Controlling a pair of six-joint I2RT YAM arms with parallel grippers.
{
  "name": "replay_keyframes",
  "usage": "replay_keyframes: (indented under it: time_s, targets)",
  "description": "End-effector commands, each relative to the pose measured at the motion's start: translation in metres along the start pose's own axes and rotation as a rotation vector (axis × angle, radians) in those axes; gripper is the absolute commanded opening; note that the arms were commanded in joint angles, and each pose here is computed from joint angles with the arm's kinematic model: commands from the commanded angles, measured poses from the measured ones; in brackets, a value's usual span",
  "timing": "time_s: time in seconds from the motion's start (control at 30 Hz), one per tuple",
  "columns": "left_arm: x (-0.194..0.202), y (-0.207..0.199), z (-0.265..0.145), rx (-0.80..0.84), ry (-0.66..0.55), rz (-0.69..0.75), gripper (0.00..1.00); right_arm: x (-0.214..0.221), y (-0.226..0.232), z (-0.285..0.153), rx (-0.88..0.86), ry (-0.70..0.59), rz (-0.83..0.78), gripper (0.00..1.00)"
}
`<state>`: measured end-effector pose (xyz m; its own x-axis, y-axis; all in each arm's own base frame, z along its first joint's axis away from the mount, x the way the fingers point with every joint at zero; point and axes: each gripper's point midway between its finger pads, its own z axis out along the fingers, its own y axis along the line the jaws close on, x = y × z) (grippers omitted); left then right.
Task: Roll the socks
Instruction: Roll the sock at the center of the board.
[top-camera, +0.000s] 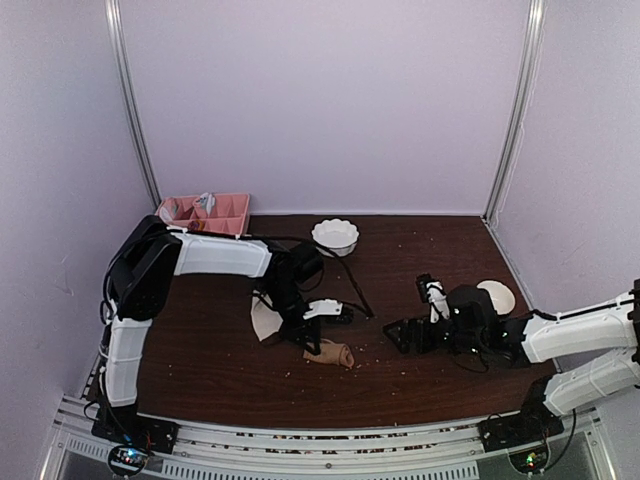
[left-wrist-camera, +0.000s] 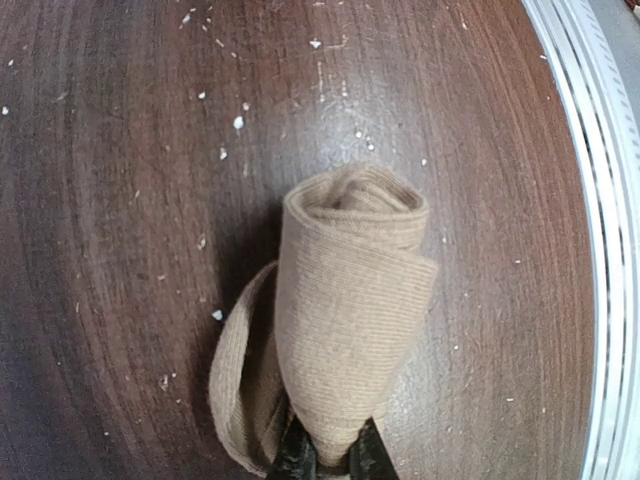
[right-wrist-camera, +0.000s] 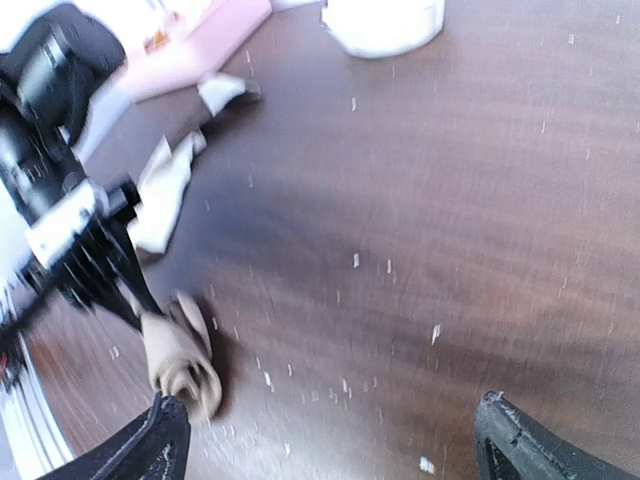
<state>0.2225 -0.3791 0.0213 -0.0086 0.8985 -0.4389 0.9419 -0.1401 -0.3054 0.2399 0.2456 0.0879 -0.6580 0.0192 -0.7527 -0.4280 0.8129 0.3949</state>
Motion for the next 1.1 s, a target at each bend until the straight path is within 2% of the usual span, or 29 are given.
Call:
replay_keyframes:
  time_s: [0.0,0.1,0.2,0.37,0.57,0.73,0.97,1.07]
  targets:
    - [0.067,-0.008,0.025,0.086,0.245,-0.145,0.00,-0.008,0.018,-0.002,-0.112,-0.076,-0.033,1.00]
    - [0.070,-0.010,0.029,0.124,0.271,-0.166,0.00,0.016,0.049,-0.004,-0.161,-0.070,-0.312,1.00]
    - [0.072,-0.013,0.033,0.166,0.286,-0.189,0.00,0.050,0.076,0.000,-0.152,0.021,-0.657,1.00]
    - [0.075,-0.016,0.038,0.221,0.310,-0.217,0.01,0.070,0.103,0.010,-0.089,0.067,-0.983,0.99]
    - [0.078,-0.012,0.042,0.230,0.342,-0.235,0.02,0.076,0.119,0.050,-0.013,0.151,-1.314,0.78]
    - [0.085,-0.010,0.045,0.252,0.387,-0.249,0.02,0.072,0.122,0.072,0.025,0.158,-1.500,0.72]
    - [0.089,-0.014,0.046,0.292,0.410,-0.235,0.03,0.069,0.102,0.090,0.050,0.237,-1.538,0.56]
    - [0.089,-0.016,0.046,0.308,0.410,-0.227,0.07,0.080,0.094,0.094,0.039,0.295,-1.553,0.43]
